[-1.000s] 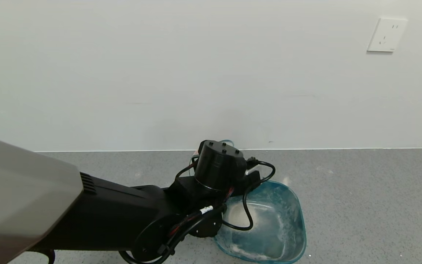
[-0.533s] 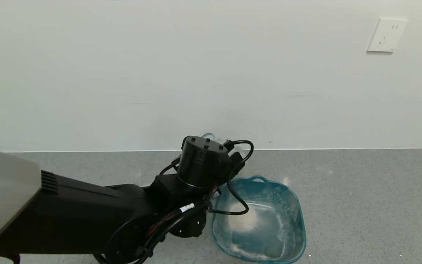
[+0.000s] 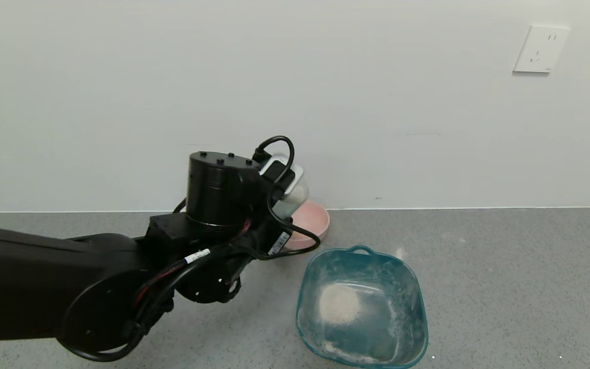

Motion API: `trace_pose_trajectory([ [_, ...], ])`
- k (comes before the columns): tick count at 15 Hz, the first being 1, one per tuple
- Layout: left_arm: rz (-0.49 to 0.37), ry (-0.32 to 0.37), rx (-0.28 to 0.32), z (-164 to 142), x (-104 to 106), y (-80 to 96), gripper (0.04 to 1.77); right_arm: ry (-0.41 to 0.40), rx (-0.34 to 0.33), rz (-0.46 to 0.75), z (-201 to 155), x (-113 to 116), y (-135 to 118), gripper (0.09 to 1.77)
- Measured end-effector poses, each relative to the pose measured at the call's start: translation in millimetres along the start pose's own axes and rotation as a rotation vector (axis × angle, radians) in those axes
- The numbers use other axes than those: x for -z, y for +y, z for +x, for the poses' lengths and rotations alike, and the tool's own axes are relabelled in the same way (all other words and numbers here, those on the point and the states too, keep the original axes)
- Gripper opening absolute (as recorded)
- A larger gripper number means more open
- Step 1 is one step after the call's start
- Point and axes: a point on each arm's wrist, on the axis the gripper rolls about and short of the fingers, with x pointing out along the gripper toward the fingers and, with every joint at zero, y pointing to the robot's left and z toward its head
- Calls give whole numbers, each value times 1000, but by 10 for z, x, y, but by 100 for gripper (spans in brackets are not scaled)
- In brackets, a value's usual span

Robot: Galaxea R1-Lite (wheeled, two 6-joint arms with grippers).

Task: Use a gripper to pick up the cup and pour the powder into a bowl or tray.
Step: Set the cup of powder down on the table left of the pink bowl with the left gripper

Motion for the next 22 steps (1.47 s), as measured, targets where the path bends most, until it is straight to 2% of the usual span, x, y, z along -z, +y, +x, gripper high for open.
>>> trace_pose_trajectory([
  [3,-98,-24,88,-131,115,183,132,0,0,0,0,0,0,171],
  [8,-294,-15,242,-265,424,493,132,0,0,0,0,0,0,171],
  [10,-366,-4,281,-267,527,608,132,0,0,0,0,0,0,171],
  [11,-394,-9,285,-253,571,671,132,0,0,0,0,0,0,171],
  [13,-442,-71,281,-202,626,778,132,0,0,0,0,0,0,171],
  [15,-459,-82,262,-98,735,810,132,0,0,0,0,0,0,171],
  [20,-482,-124,207,324,987,717,132,0,0,0,0,0,0,171],
  [22,-486,-102,190,500,1112,635,132,0,0,0,0,0,0,171],
])
